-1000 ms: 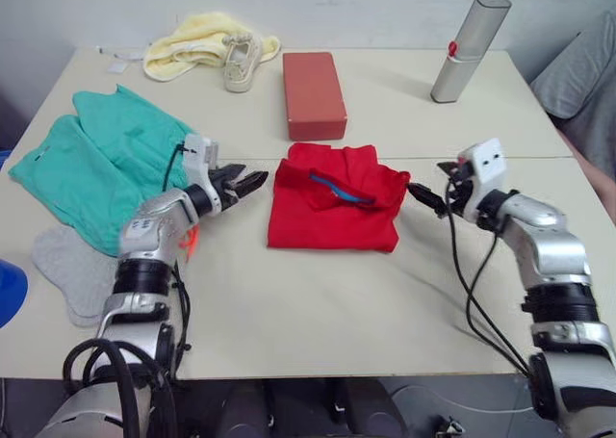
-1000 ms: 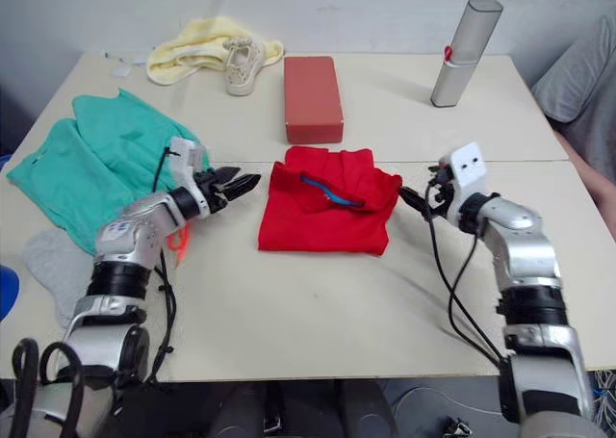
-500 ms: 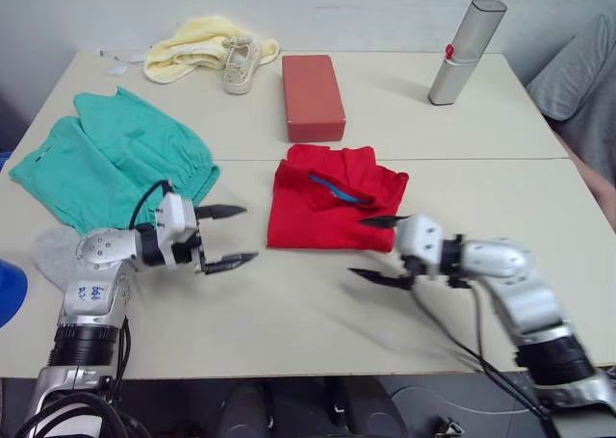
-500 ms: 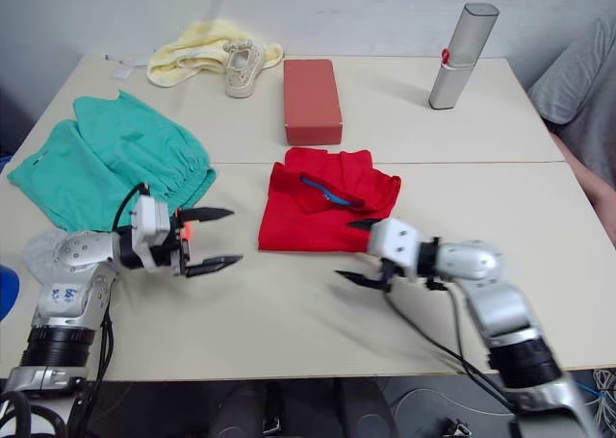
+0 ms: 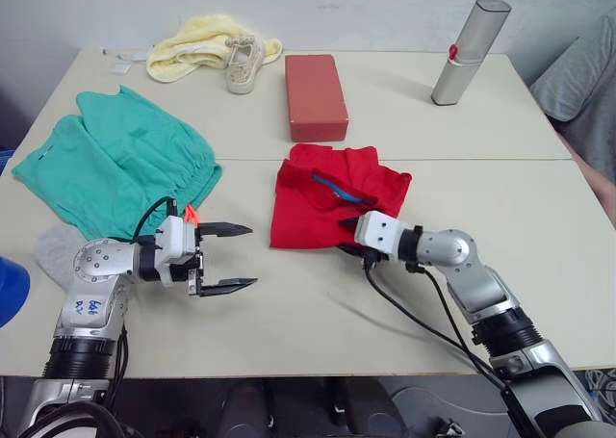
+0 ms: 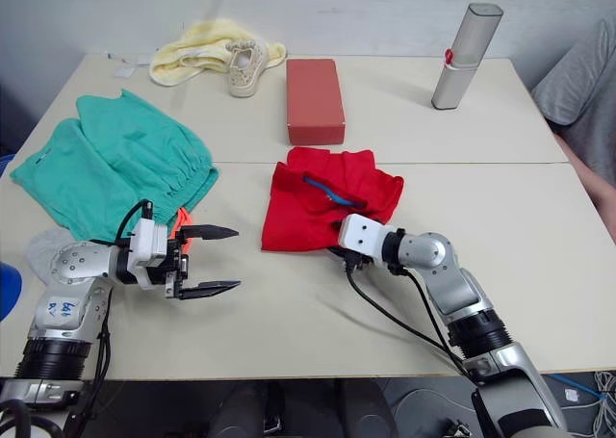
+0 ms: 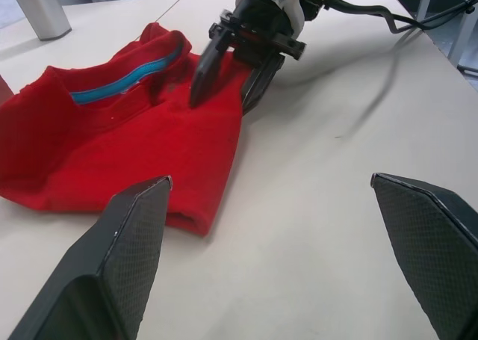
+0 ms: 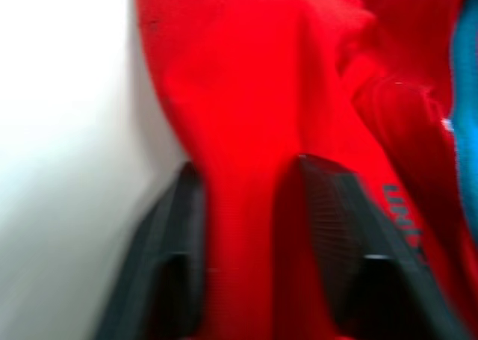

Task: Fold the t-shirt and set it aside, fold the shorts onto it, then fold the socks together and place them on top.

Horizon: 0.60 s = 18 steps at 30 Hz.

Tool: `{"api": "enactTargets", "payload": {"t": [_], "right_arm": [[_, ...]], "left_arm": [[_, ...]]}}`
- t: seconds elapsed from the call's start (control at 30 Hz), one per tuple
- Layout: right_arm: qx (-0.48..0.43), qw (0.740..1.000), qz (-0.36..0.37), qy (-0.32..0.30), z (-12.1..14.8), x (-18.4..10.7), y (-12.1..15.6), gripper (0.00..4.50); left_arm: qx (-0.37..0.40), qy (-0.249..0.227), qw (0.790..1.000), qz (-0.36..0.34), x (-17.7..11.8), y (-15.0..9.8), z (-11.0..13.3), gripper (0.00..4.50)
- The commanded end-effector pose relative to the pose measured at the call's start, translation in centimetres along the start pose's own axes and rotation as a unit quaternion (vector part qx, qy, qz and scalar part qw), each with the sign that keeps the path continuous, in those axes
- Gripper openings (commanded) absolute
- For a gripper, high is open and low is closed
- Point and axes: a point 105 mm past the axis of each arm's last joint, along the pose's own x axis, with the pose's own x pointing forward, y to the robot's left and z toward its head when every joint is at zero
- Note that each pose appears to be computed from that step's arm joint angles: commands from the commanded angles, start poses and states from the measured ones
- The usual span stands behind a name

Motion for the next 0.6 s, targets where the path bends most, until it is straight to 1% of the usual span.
{"api": "enactTargets", "payload": {"t": [0.03,0.07,0.17,0.33,0.47,0.53,0.6], "right_arm": [[0.01,0.999,0.032,0.0,0.5,-0.5,1.3,0.3],[0.017,0.999,0.042,-0.007,1.0,-0.7,1.8,0.03],[0.039,0.996,0.078,-0.022,2.4,-1.6,3.6,0.03],[0.069,0.989,0.128,-0.027,4.2,-3.4,7.0,0.03],[0.095,0.979,0.177,-0.033,6.0,-5.6,10.4,0.03],[0.108,0.98,0.165,-0.03,6.0,-5.7,10.6,0.03],[0.135,0.978,0.157,-0.027,5.5,-5.9,10.5,0.43]], "left_arm": [[0.014,-0.009,1.0,0.004,-0.4,0.1,1.1,4.5],[0.014,-0.01,1.0,0.003,-0.4,0.0,1.2,4.5],[0.011,-0.01,1.0,0.0,-0.6,-0.3,1.5,4.5],[-0.001,-0.003,1.0,-0.001,-1.2,-1.0,1.5,4.5],[-0.023,0.003,1.0,-0.004,-1.8,-2.3,1.7,4.5],[-0.031,0.006,0.999,-0.007,-1.8,-2.8,1.7,4.5],[-0.037,0.008,0.999,-0.013,-1.7,-3.1,1.6,4.5]]}}
